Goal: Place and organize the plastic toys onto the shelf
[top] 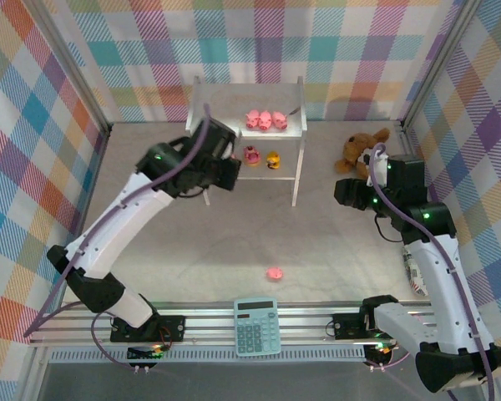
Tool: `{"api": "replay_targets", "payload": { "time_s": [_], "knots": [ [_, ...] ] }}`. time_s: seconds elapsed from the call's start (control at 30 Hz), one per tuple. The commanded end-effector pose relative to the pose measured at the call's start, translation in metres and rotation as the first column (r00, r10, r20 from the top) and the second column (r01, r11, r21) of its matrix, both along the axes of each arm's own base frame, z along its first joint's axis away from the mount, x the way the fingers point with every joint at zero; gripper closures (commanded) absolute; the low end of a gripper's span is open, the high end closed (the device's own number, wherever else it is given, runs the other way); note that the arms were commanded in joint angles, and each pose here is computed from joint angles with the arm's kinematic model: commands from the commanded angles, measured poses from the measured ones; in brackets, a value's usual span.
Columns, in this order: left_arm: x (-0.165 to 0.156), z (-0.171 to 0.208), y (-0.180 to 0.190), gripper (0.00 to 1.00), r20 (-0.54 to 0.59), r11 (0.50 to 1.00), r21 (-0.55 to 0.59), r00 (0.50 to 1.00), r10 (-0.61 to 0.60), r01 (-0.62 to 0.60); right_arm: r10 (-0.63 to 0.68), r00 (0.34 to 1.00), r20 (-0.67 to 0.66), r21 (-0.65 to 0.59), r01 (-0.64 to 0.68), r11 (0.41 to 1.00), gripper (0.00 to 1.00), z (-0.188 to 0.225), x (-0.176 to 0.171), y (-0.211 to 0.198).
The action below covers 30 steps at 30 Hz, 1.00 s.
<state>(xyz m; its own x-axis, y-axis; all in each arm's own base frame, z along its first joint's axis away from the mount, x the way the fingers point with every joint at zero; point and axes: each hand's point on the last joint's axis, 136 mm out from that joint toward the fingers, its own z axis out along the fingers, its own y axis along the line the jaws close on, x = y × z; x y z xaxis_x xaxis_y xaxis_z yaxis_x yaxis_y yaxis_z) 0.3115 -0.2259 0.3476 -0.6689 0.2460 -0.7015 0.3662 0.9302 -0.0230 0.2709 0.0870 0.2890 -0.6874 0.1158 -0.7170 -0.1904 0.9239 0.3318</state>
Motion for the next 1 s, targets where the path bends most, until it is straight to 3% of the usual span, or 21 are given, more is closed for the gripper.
{"api": "replay_targets", "payload": {
  "time_s": [0.0,0.47,0.97],
  "knots": [
    [0.011,0.007,0.015,0.95,-0.002,0.997,0.075,1.000,-0.026,0.026,0.013,0.999,0.037,0.021,-0.014,1.000,0.39,0.008,0.007,0.004],
    [0.085,0.031,0.004,0.94,0.013,0.998,-0.058,1.000,-0.028,0.029,0.026,0.999,0.034,0.022,-0.027,0.999,0.39,0.007,0.018,0.007],
    [0.099,0.030,-0.002,0.89,0.026,0.997,-0.074,0.999,-0.030,0.032,0.029,0.999,0.017,0.021,-0.029,0.999,0.39,0.002,0.027,0.009]
  ]
}}
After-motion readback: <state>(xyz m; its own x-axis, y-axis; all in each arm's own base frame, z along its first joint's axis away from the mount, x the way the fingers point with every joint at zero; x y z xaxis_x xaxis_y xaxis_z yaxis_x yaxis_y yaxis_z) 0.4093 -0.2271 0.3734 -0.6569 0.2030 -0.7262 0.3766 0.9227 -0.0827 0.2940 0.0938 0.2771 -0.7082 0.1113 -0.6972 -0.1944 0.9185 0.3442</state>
